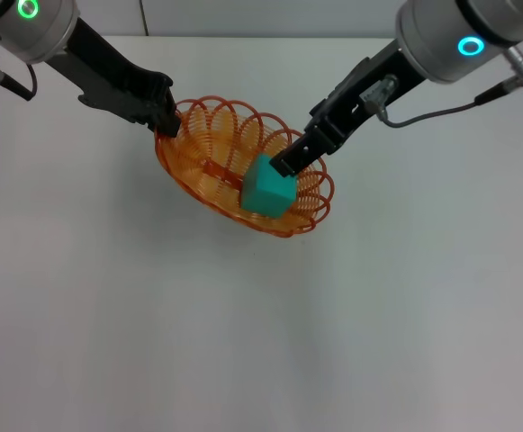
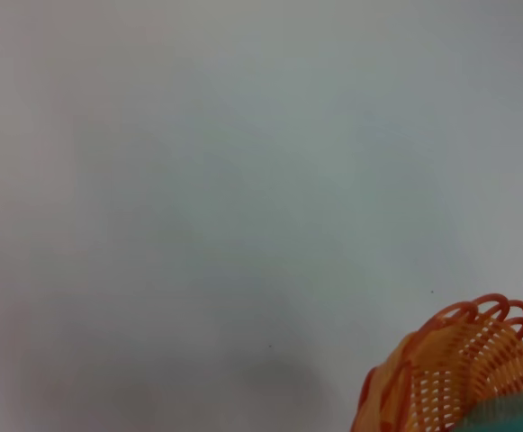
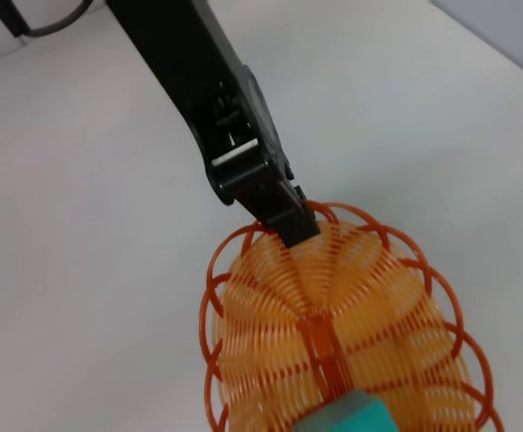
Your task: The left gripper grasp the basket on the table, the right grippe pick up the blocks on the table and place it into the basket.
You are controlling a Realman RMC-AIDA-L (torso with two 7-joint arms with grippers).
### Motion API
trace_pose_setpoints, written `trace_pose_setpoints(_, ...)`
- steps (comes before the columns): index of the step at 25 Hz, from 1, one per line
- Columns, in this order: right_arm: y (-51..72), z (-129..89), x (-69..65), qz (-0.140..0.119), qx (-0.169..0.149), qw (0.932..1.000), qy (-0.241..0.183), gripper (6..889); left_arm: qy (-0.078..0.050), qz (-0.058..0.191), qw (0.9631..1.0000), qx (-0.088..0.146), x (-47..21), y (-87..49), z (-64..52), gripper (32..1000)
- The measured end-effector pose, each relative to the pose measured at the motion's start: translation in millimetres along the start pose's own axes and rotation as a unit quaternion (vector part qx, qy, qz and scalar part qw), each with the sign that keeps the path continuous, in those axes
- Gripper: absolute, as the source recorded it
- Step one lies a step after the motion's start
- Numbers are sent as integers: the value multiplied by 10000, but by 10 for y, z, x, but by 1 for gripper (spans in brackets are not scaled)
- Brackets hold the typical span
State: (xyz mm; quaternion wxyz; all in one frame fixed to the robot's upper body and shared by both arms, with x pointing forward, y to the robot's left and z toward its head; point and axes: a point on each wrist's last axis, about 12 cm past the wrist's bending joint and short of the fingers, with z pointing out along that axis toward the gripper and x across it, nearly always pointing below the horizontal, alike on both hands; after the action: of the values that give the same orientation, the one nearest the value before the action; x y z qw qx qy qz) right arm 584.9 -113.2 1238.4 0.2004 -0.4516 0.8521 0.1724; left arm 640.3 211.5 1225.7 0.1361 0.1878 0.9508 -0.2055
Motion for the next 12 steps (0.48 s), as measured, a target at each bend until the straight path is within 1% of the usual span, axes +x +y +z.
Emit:
trace_pose_setpoints(3, -9, -40, 21, 37, 1, 10000, -28, 883, -11, -4, 10000, -7, 2, 6, -6, 94)
trace_pose_setpoints(7, -19, -54, 53, 79, 3, 10000, -43, 883, -62, -47, 10000, 21, 5, 32, -26, 94)
trace_pose_setpoints(12, -26, -48, 83, 106, -9, 9999, -17, 883, -58, -57, 10000, 26, 15, 46, -30, 94)
